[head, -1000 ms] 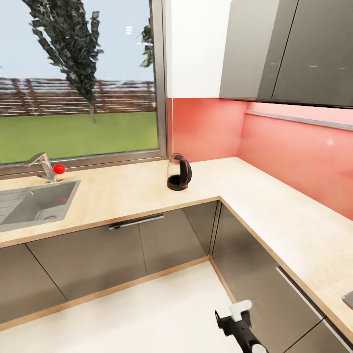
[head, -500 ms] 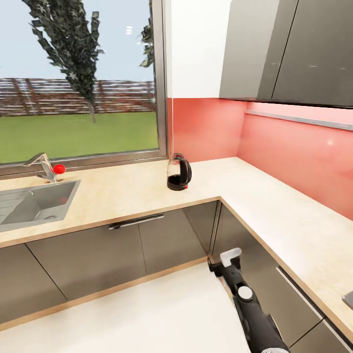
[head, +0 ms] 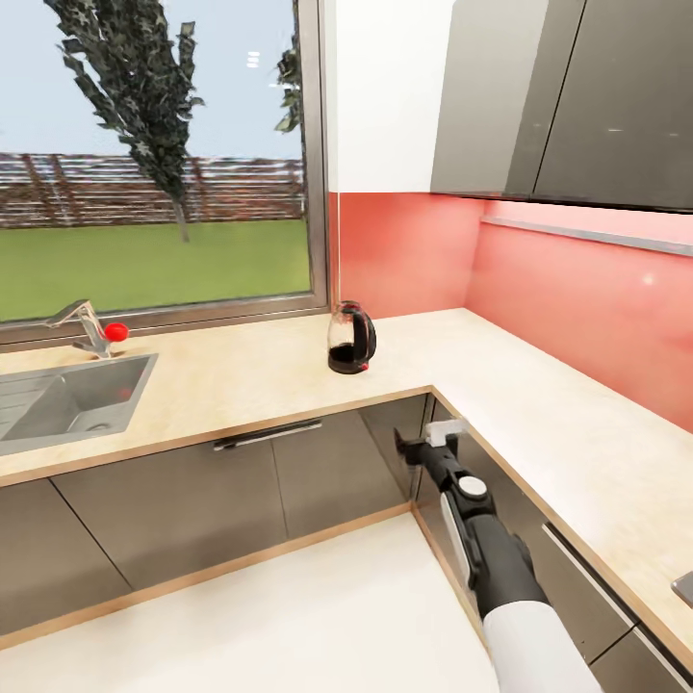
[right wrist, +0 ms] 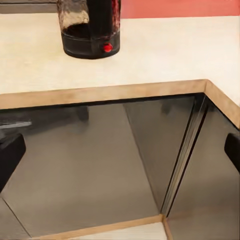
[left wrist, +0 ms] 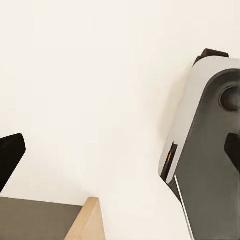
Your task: Set up a coffee station on the kitchen countertop: keep the coffee maker on the countertop, move the bottle of coffee from the kitchen shelf to the counter next to the coffee maker, place a paper coffee filter on top of the coffee maker, put the saucer next to the coffee maker with the coffee cup on the saucer, and place the electric kettle next to the coffee maker.
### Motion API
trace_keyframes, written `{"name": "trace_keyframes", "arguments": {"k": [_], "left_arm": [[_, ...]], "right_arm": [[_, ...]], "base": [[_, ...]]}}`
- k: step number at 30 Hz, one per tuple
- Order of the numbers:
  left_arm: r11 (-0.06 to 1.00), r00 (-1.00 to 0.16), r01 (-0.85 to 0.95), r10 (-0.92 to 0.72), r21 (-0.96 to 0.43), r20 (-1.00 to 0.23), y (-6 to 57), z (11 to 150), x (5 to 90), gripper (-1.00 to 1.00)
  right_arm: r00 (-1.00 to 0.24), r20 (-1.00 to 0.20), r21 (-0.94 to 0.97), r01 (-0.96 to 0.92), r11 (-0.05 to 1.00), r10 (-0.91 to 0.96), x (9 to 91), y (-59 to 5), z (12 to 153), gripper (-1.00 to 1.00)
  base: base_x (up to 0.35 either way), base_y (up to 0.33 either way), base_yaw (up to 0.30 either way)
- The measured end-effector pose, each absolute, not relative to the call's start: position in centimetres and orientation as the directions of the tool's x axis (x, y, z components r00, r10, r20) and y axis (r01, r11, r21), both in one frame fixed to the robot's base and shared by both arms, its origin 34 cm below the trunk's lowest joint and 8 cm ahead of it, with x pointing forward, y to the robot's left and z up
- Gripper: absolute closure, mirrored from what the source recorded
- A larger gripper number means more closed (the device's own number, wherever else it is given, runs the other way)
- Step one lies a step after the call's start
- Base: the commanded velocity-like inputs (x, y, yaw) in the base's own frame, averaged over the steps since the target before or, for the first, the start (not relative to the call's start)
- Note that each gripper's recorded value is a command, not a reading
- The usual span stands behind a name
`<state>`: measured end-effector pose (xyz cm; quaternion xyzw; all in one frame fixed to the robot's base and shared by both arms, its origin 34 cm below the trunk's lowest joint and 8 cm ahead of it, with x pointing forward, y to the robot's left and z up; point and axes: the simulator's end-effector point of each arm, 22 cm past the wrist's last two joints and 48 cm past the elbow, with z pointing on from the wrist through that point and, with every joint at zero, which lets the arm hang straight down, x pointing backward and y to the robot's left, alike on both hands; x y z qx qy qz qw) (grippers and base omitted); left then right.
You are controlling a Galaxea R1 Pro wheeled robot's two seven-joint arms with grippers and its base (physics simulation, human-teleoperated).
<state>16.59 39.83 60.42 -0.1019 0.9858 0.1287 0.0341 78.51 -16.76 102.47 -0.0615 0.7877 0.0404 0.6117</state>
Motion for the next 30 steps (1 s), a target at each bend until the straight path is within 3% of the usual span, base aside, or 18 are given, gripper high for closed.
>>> {"name": "trace_keyframes", "arguments": {"k": [13, 22, 30], "left_arm": [[0.945, -0.975, -0.218, -0.2, 0.245, -0.099, 39.7, 60.4, 16.7, -1.0], [0.945, -0.975, -0.218, -0.202, 0.244, -0.092, 39.4, 60.3, 16.5, -1.0], [0.945, -0.976, -0.217, -0.203, 0.244, -0.081, 39.2, 60.3, 16.1, -1.0]], "right_arm": [[-0.243, -0.969, -0.001, -0.152, 0.988, -0.039, 79.8, -16.5, 103.9, -1.0], [-0.278, -0.961, 0.042, -0.148, 0.988, -0.001, 79.6, -16.2, 102.1, -1.0], [-0.293, -0.956, 0.044, -0.149, 0.988, -0.001, 79.6, -16.1, 101.2, -1.0]], "base": [[0.0, 0.0, 0.003], [0.022, 0.0, 0.218], [0.212, -0.002, 0.242]]}}
